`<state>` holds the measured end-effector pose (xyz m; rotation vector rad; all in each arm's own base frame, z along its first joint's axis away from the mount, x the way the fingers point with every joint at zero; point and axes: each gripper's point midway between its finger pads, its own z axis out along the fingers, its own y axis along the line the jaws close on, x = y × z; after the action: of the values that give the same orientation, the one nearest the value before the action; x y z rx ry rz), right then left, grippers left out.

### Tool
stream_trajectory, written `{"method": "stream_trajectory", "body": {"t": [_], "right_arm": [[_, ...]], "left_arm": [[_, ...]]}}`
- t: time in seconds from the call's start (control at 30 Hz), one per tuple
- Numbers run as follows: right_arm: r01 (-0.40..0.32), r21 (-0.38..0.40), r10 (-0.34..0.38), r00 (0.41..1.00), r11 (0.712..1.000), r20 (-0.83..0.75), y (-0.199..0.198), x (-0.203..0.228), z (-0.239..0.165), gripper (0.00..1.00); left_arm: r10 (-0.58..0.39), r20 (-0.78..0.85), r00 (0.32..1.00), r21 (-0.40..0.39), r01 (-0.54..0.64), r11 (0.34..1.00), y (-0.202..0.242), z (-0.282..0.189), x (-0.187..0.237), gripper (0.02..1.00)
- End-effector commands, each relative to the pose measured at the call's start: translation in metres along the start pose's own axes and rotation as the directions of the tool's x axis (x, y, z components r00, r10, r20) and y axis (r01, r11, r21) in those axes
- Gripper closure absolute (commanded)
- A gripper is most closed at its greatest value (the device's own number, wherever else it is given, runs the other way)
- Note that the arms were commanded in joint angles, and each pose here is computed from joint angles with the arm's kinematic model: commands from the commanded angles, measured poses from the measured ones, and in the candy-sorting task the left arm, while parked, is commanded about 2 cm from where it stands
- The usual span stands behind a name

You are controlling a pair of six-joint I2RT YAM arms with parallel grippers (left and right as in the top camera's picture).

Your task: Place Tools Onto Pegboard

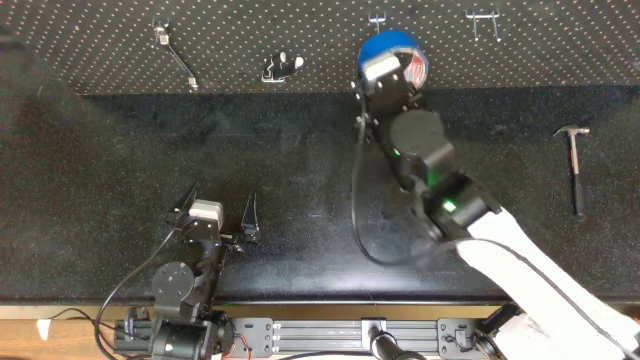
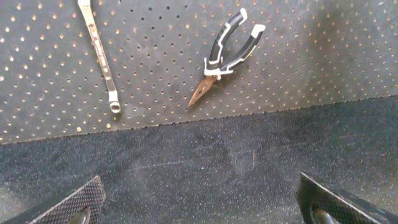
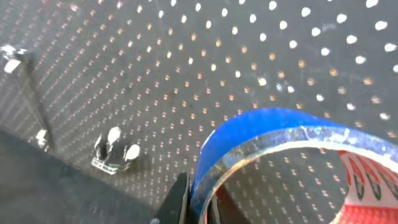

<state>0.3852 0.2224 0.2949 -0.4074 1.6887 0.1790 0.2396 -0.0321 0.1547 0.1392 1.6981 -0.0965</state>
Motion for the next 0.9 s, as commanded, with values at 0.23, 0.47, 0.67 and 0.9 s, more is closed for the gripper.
{"method": "stream_trajectory", "body": {"t": [0.23, 0.47, 0.67, 0.9], "right_arm": [[0.123, 0.111, -0.124, 0.992, 0.986, 0.004, -0.006, 0.037, 0.056, 0.925], [0.121, 0.136, -0.121, 0.993, 0.983, -0.008, -0.016, 0.047, 0.065, 0.925], [0.118, 0.136, -0.119, 0.993, 0.984, -0.001, -0.014, 0.051, 0.070, 0.925], [0.119, 0.135, -0.120, 0.993, 0.984, -0.002, -0.014, 0.051, 0.070, 0.875]], "left_arm": [[0.012, 0.001, 1.000, -0.004, -0.012, 1.000, 0.000, 0.000, 0.001, 0.023], [0.012, 0.001, 1.000, -0.004, -0.012, 1.000, 0.000, 0.000, 0.001, 0.023], [0.012, 0.001, 1.000, -0.004, -0.012, 1.000, 0.000, 0.000, 0.001, 0.023], [0.012, 0.001, 1.000, -0.004, -0.012, 1.000, 0.000, 0.000, 0.001, 0.023]]}}
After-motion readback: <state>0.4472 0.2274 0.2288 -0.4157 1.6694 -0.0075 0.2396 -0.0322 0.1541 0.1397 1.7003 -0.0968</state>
